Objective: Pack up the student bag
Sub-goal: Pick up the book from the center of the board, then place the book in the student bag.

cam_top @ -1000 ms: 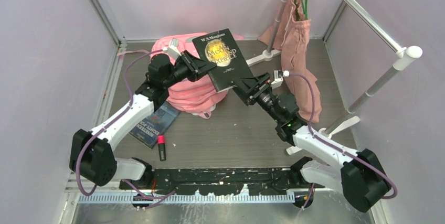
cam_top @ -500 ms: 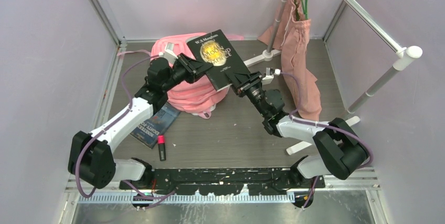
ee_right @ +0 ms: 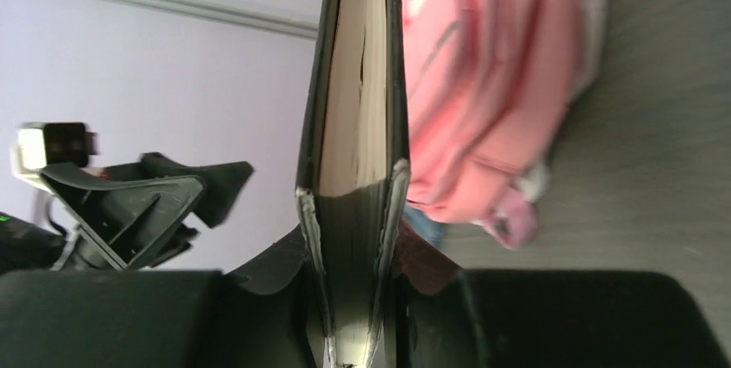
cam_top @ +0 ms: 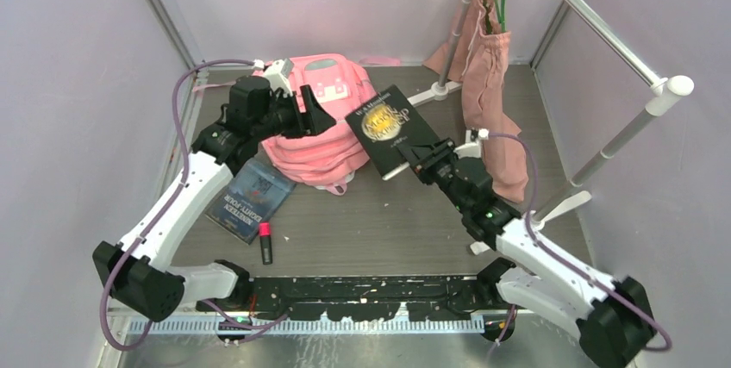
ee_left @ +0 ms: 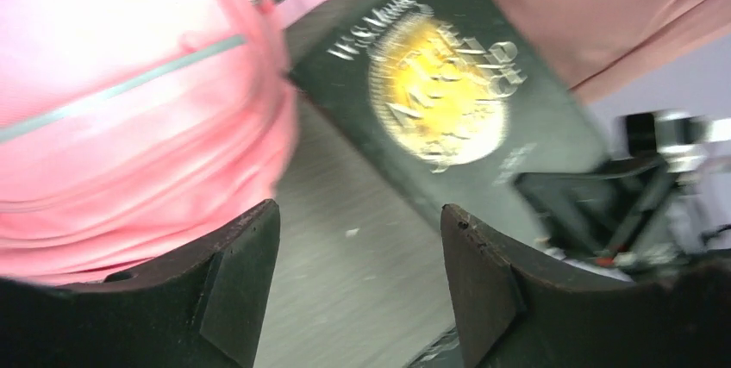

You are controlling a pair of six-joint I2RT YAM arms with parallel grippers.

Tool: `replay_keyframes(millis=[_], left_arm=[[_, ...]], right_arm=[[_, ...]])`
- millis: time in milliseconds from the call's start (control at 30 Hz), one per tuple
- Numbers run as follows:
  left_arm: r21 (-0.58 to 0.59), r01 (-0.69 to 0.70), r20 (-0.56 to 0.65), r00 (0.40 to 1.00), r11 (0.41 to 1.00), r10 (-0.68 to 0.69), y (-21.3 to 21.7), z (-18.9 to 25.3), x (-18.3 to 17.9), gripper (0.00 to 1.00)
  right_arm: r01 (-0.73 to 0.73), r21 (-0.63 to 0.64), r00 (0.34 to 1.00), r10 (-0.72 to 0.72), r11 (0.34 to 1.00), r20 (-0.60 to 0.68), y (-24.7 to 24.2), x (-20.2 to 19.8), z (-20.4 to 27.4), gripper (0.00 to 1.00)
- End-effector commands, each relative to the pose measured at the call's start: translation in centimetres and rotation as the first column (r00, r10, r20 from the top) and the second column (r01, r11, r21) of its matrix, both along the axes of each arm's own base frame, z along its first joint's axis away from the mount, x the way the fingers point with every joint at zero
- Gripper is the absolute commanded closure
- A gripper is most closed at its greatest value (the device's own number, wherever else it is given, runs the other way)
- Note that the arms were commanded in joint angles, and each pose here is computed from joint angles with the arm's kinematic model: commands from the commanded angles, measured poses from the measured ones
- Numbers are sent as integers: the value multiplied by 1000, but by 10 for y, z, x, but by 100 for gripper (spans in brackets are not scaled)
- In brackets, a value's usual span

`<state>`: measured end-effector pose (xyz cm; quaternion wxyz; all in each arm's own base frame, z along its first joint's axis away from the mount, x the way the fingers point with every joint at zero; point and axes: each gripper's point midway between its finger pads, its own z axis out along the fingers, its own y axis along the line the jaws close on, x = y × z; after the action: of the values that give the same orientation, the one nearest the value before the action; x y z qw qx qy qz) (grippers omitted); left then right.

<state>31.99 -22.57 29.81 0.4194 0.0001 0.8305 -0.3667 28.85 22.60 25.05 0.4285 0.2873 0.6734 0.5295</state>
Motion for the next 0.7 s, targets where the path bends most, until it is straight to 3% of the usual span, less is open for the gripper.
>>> replay_keyframes(millis=[0,133,233,333,433,533,667], left_arm=[[420,156,-67,988,894,-141,40,-70,-22,32],[563,202,-51,976,801,-210,35,-100,-19,34],[713,210,3,953,669,-303,25,-120,-16,33],[766,253,-30,932,591,-360,16,-141,-16,33],[789,264,-70,936,555,-345,16,-162,-8,38],[796,236,-53,944,557,-325,13,-170,2,47],[815,192,-22,953,547,-302,14,-174,14,51]], right_arm=[[89,-199,996,-93,976,-7,-44,-24,-13,99],[97,-307,989,-126,947,-76,-68,-46,-39,99],[115,-317,984,-152,941,-93,-81,-56,-46,99],[131,-311,981,-168,941,-98,-87,-61,-49,99],[130,-303,982,-166,944,-96,-88,-63,-48,99],[122,-300,982,-158,946,-99,-86,-64,-49,99],[112,-301,984,-147,947,-97,-84,-63,-49,99]])
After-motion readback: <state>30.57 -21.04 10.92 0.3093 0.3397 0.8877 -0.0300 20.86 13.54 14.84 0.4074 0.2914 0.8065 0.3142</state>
